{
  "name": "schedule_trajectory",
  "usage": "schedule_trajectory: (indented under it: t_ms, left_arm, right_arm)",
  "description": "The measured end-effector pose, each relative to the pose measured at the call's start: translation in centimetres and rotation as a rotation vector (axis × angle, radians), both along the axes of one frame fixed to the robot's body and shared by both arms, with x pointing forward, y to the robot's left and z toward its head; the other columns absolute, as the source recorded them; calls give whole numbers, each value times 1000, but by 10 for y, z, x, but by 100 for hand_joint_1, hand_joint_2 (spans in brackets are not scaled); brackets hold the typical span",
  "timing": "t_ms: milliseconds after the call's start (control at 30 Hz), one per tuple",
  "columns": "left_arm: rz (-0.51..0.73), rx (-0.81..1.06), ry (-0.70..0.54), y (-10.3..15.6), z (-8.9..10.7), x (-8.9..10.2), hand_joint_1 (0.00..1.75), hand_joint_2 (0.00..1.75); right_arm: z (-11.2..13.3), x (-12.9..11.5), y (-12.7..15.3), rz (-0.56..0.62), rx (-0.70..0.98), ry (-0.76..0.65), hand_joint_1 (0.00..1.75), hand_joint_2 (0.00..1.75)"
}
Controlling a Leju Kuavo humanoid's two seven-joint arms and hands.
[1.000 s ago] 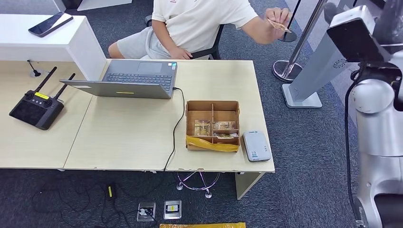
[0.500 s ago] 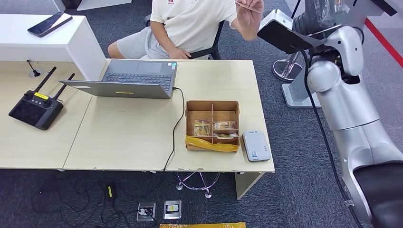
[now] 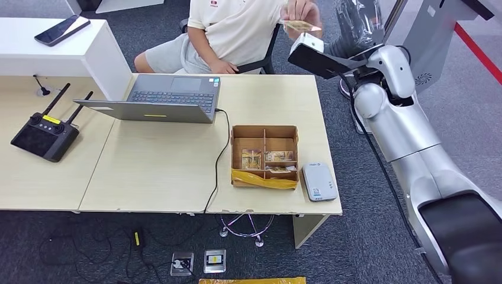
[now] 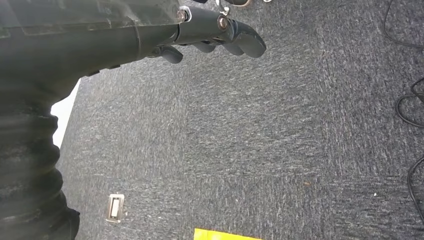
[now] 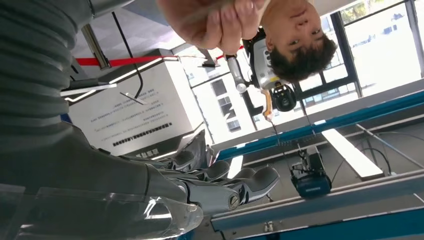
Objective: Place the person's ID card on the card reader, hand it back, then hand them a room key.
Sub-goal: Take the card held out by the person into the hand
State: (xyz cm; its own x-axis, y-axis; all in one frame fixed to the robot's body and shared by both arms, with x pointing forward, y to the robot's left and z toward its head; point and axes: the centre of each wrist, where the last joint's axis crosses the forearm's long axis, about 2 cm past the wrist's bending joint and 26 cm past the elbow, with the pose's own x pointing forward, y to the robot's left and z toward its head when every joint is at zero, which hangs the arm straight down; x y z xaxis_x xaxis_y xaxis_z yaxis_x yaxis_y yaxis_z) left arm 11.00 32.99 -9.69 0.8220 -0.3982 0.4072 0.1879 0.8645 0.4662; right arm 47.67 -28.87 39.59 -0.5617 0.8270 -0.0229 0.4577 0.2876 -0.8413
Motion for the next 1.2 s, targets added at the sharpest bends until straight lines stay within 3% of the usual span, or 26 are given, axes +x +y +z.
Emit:
schedule_trajectory:
  t_ms: [233, 367, 1200]
  left_arm:
    - [2, -2, 1, 0, 0, 0, 0, 175]
    - [2, -5, 3, 0, 0, 0, 0, 175]
    - [3, -14, 14, 2, 0, -2, 0, 175]
  right_arm:
    - [-19, 6, 10, 12, -20, 52, 6, 175]
    - [-28, 8, 14, 14, -24, 84, 173, 175]
    - [-55, 9, 24, 22, -57, 177, 175, 175]
